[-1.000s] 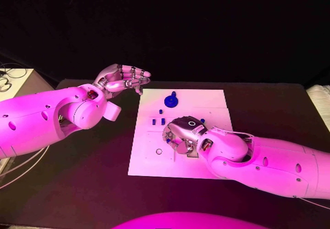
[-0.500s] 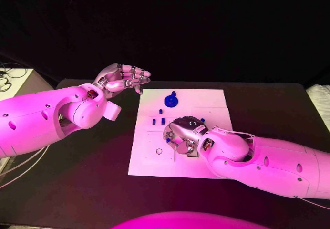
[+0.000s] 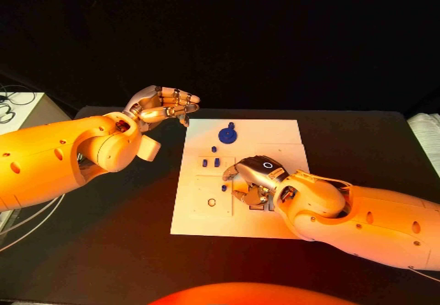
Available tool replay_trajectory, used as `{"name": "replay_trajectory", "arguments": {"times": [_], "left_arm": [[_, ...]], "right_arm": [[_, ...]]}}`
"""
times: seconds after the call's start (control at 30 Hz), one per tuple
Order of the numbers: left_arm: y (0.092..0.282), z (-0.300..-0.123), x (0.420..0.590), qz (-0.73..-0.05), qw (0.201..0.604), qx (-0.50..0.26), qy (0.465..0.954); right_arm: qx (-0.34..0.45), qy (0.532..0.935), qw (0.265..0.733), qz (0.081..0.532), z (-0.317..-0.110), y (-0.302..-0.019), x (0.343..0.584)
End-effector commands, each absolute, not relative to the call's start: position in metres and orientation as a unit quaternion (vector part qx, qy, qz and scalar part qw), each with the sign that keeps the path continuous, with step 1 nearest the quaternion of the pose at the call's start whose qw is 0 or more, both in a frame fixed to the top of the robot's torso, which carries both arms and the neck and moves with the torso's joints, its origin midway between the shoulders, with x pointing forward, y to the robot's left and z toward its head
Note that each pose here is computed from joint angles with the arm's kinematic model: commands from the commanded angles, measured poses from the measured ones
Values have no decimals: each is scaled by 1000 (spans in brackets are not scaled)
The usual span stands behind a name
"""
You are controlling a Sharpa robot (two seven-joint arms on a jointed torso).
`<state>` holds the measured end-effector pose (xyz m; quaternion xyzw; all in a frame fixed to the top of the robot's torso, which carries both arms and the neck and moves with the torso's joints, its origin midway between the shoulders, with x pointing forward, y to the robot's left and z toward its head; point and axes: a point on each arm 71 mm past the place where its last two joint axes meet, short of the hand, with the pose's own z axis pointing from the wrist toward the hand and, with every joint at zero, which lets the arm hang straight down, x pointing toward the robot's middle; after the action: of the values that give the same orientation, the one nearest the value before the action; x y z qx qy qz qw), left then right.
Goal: Assemble the parts on the task board
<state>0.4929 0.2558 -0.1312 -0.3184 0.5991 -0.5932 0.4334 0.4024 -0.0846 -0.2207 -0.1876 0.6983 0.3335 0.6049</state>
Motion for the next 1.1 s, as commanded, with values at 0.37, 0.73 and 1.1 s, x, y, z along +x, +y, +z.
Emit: {"name": "replay_trajectory", "arguments": {"times": [0.37, 0.73, 1.1], "left_arm": [[255, -131, 494, -598, 428, -317, 599], [254, -132, 494, -599, 426, -317, 599], [255, -132, 494, -598, 426, -317, 600]], "right_arm": [[-146, 708, 622, 300, -178, -138, 426], [-156, 737, 611, 243, -179, -169, 450], [-164, 741, 609, 231, -182, -171, 454]]}}
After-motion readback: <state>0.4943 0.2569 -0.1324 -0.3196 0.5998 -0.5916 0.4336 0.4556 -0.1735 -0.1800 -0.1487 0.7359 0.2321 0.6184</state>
